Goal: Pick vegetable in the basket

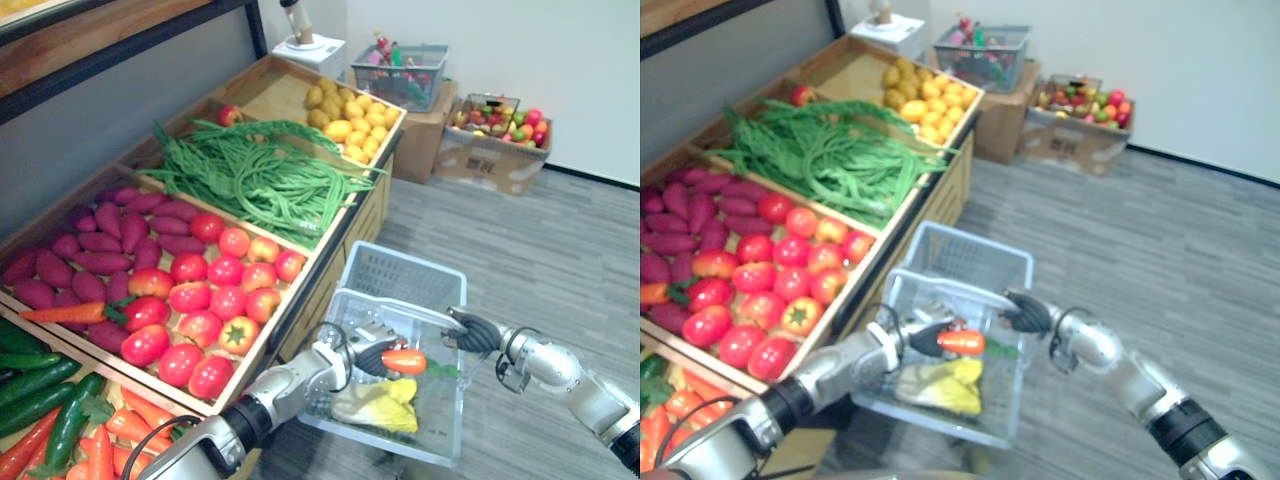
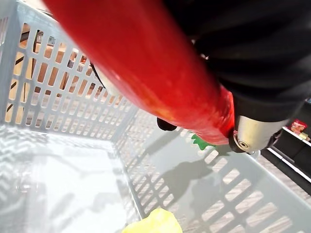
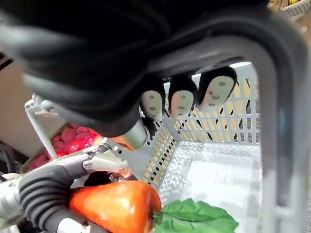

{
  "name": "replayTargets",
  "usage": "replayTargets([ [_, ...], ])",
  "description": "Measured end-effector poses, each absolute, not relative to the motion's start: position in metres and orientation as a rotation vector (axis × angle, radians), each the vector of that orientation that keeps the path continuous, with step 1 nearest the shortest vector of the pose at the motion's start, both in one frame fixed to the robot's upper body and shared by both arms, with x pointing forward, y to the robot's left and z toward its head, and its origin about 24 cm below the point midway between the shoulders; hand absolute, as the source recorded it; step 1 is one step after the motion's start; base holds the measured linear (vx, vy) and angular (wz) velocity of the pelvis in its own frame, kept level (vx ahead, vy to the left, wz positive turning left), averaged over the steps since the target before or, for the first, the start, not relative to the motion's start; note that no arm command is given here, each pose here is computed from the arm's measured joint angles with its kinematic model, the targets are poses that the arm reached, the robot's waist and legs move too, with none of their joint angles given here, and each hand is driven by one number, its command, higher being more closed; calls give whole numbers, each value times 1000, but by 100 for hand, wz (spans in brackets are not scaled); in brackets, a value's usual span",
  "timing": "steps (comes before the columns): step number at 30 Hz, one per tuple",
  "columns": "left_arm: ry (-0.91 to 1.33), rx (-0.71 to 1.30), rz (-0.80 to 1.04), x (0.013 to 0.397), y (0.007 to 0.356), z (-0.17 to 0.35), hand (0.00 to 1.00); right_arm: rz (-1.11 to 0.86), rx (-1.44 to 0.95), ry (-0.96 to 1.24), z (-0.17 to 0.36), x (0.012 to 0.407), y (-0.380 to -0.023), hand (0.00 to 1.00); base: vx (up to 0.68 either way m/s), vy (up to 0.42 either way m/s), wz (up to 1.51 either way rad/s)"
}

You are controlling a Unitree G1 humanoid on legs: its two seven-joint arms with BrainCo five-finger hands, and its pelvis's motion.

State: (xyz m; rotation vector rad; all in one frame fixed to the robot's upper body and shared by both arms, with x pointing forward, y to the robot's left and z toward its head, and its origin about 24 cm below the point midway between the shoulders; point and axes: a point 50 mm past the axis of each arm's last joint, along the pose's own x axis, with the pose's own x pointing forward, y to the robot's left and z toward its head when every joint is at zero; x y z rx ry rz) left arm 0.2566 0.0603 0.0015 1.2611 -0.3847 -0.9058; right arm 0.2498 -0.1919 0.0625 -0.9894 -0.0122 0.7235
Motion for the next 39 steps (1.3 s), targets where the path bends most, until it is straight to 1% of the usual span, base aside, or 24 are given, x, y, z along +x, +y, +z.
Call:
replayTargets([
  [6, -317, 1296, -907, 258, 64, -11, 0, 726, -992, -34, 67, 252, -189, 100, -43, -41, -5],
  [16, -316, 1304, -903, 259, 65, -11, 0, 722, -991, -44, 70, 254, -188, 100, -55, -53, 3],
  [20, -356, 1299, -898, 260, 61, -3, 0, 711, -980, -31, 65, 253, -189, 100, -82, -71, 23],
  [21, -406, 1285, -893, 260, 54, 6, 0, 687, -971, -9, 58, 252, -191, 100, -74, -75, 48],
  [24, -550, 1231, -877, 255, 37, 33, 0, 597, -941, 75, 37, 247, -203, 100, -92, -76, 53],
  [26, -621, 1175, -867, 249, 30, 48, 0, 474, -917, 158, 21, 243, -219, 100, -103, -66, 65],
  [27, -639, 1148, -859, 247, 28, 53, 0, 439, -906, 184, 16, 242, -223, 100, -117, -62, 78],
  [30, -699, 1000, -789, 236, 30, 77, 0, 252, -833, 348, -13, 228, -247, 100, -127, -48, 95],
  [32, -688, 896, -699, 230, 44, 86, 0, 66, -736, 495, -40, 204, -265, 100, -113, -41, 123],
  [34, -629, 857, -626, 230, 60, 83, 0, -65, -664, 603, -61, 184, -276, 100, -66, -32, 114],
  [35, -606, 849, -604, 230, 66, 81, 0, -100, -647, 636, -66, 179, -279, 100, -57, -23, 121],
  [37, -538, 848, -503, 229, 89, 77, 0, -210, -574, 767, -90, 154, -286, 100, -37, -18, 113],
  [38, -525, 838, -476, 228, 94, 78, 0, -233, -554, 802, -96, 147, -287, 100, -20, -18, 102],
  [39, -503, 803, -409, 226, 106, 79, 0, -259, -519, 867, -108, 135, -286, 100, -19, -14, 92],
])
